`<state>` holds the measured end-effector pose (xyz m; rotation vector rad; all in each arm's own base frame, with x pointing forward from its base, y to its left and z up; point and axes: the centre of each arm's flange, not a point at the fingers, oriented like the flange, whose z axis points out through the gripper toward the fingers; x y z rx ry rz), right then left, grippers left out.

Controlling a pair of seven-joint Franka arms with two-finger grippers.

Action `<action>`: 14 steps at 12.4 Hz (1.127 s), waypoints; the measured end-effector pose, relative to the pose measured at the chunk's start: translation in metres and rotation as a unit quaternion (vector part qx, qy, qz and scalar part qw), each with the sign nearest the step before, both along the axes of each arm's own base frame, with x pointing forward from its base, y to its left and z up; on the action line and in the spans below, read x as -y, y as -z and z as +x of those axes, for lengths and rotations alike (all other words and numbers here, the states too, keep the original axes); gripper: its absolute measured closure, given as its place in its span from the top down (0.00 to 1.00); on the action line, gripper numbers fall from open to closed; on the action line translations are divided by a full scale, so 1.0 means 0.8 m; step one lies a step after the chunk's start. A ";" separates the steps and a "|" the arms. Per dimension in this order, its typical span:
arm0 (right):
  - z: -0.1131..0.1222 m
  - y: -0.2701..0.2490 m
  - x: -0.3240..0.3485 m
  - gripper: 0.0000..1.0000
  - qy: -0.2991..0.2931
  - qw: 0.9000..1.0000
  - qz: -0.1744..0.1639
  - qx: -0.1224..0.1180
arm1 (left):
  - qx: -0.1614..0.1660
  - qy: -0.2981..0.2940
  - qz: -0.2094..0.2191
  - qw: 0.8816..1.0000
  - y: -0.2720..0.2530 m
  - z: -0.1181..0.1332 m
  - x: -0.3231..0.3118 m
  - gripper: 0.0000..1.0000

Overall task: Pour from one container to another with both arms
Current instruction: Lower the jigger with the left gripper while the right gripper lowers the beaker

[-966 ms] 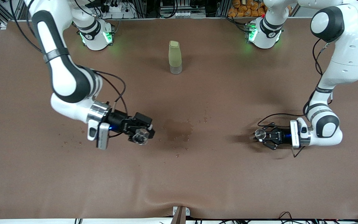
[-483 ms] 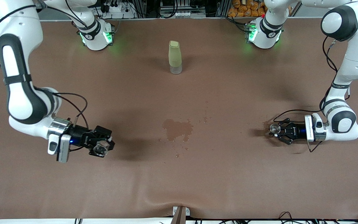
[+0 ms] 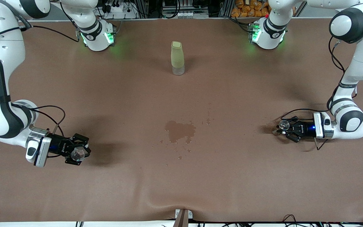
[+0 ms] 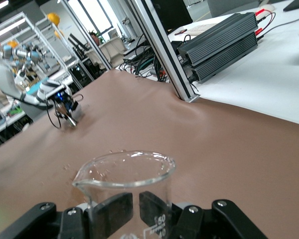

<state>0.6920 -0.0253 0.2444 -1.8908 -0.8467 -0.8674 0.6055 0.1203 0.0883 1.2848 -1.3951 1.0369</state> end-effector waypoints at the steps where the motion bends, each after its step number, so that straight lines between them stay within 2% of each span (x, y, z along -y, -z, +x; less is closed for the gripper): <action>1: -0.002 0.014 0.010 0.15 -0.007 1.000 -0.007 0.022 | -0.003 -0.001 -0.002 1.000 0.004 -0.002 -0.001 0.21; 3: -0.007 0.049 0.040 0.15 -0.016 0.997 -0.023 0.067 | -0.007 0.000 -0.010 1.000 0.010 -0.006 -0.001 0.22; 4: -0.011 0.069 0.062 0.15 -0.016 0.996 -0.030 0.087 | -0.010 0.000 -0.011 1.000 0.013 -0.008 0.000 0.29; 6: -0.020 0.108 0.110 0.15 -0.010 0.992 -0.042 0.121 | -0.018 -0.001 -0.012 1.000 0.018 -0.009 0.000 0.53; 8: -0.031 0.141 0.151 0.15 -0.003 0.988 -0.052 0.146 | -0.050 -0.010 -0.005 0.999 0.014 -0.005 -0.004 0.78; 10: -0.042 0.171 0.177 0.15 0.005 0.987 -0.057 0.152 | -0.094 -0.015 0.027 0.995 0.011 -0.004 -0.031 0.99; 12: -0.048 0.198 0.200 0.15 0.016 0.987 -0.058 0.152 | -0.156 -0.007 0.068 0.985 -0.008 -0.002 -0.066 1.00; 14: -0.051 0.209 0.222 0.15 0.028 0.986 -0.059 0.152 | -0.211 -0.005 0.121 0.970 -0.043 0.008 -0.086 1.00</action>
